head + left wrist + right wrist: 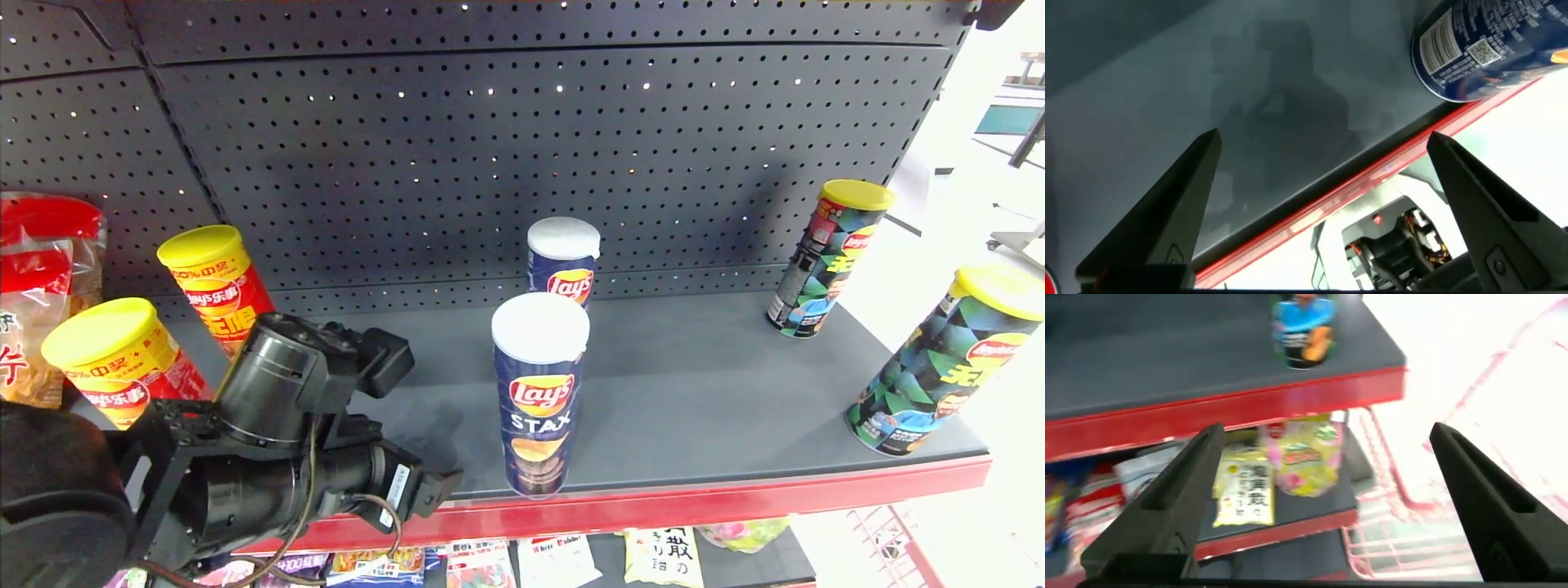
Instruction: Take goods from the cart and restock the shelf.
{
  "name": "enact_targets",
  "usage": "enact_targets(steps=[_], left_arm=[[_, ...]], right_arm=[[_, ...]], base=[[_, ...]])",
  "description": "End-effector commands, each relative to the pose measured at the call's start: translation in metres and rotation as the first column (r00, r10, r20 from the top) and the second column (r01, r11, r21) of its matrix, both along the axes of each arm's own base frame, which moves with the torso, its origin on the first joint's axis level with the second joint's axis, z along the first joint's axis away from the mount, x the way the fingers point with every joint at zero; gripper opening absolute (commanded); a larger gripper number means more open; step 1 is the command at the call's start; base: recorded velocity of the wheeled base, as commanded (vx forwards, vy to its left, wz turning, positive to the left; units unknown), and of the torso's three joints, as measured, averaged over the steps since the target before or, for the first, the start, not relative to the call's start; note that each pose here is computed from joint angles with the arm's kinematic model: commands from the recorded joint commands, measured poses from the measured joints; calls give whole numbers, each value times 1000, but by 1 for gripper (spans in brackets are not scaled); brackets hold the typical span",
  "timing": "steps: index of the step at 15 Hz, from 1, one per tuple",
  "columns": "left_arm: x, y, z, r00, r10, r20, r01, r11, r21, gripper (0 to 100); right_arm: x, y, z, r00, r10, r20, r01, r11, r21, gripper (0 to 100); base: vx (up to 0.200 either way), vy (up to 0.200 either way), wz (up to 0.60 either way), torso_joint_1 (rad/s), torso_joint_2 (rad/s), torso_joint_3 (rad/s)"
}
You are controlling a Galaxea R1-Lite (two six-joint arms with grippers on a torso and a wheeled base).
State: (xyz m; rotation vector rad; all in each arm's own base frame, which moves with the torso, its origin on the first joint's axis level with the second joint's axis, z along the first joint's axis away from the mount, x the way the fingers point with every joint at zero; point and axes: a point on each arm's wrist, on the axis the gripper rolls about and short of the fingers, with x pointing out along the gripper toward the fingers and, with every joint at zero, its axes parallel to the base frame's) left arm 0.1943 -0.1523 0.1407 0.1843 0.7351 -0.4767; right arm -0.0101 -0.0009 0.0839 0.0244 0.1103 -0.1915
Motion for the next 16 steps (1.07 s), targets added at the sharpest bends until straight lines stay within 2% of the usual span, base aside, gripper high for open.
enact_targets(steps=[1,2,4,6,8,9,12,16], left_arm=[[0,0,0,1000,1,-1,-1,1000,1,100],[1,-1,-1,1000,1,-2,-1,1000,2,100],[2,-2,-1,1000,0,-2,1,1000,3,100],[3,-3,-2,1000,-3,-7,3,1000,4,100],[5,-5,-2,1000,-4,-7,4,1000,4,100],[6,-5,-2,1000,-3,-4,3,1000,3,100],[8,-10,3,1000,-10,12,10,1000,-9,100],[8,-18,-2,999,-34,-1,34,999,4,100]], right_arm=[[-3,1,-2,999,6,32,-6,1000,1,100],[-5,2,-7,999,53,8,-53,999,0,100],[-5,2,-6,997,66,28,-67,997,43,100],[-5,3,-6,994,112,21,-112,994,19,100],[-6,2,-6,963,267,34,-267,964,-4,100],[-7,1,-7,958,285,33,-285,958,-9,100],[-8,2,-7,978,203,53,-203,979,-9,100],[-8,2,-7,979,194,55,-194,981,-12,100]], base=[[0,0,0,0,0,0],[0,0,0,0,0,0],[0,0,0,0,0,0],[0,0,0,0,0,0],[0,0,0,0,0,0],[0,0,0,0,0,0],[0,0,0,0,0,0],[0,0,0,0,0,0]])
